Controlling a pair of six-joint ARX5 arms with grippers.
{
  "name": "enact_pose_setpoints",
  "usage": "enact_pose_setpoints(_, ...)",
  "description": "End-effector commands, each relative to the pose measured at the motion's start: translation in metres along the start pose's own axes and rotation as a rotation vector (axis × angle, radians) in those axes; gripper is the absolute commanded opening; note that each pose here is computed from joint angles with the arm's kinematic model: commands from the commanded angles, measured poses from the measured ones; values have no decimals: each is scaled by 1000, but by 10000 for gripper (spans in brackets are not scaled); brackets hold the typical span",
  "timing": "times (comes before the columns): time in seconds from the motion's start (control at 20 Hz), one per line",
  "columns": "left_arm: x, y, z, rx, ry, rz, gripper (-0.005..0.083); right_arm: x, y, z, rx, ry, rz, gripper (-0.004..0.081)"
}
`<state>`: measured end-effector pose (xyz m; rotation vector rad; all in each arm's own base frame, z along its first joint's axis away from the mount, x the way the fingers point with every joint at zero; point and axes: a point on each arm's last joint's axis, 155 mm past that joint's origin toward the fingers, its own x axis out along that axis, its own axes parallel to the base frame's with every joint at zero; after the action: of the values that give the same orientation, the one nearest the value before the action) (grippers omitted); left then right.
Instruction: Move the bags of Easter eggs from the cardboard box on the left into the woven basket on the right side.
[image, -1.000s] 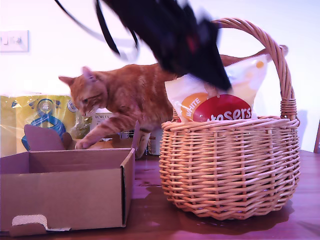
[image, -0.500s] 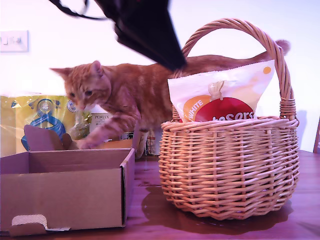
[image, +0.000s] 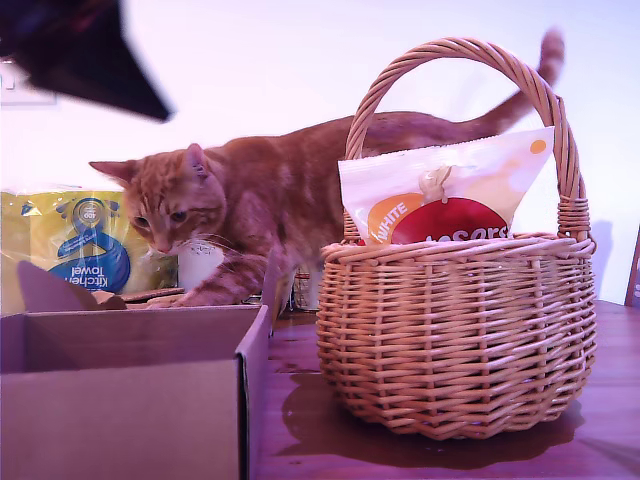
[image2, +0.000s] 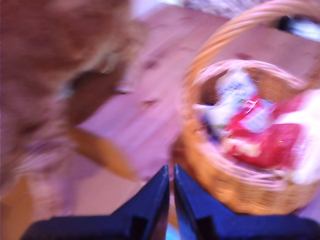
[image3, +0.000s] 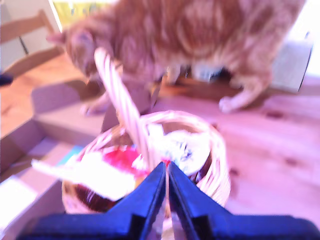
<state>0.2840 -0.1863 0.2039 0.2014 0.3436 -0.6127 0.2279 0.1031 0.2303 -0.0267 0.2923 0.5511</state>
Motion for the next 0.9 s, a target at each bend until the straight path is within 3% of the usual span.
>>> enact_pose_setpoints(0.0,-12,15,11,-25,-79,76,-24,-3,0,14,-27,-46,-10,-12)
enact_pose_setpoints(0.1,-25,28,13,-41,-137,155,-24,-3,-2,19,-33,-63,-16,-12)
enact_pose_setpoints(0.25,-37,29,16,-36,-172,167,-24,-3,-2,19,-30,-65,-16,-12)
enact_pose_setpoints(0.85,-35,27,-9,-34,-70,157,-24,-3,0,-10,20,49,-7,-12)
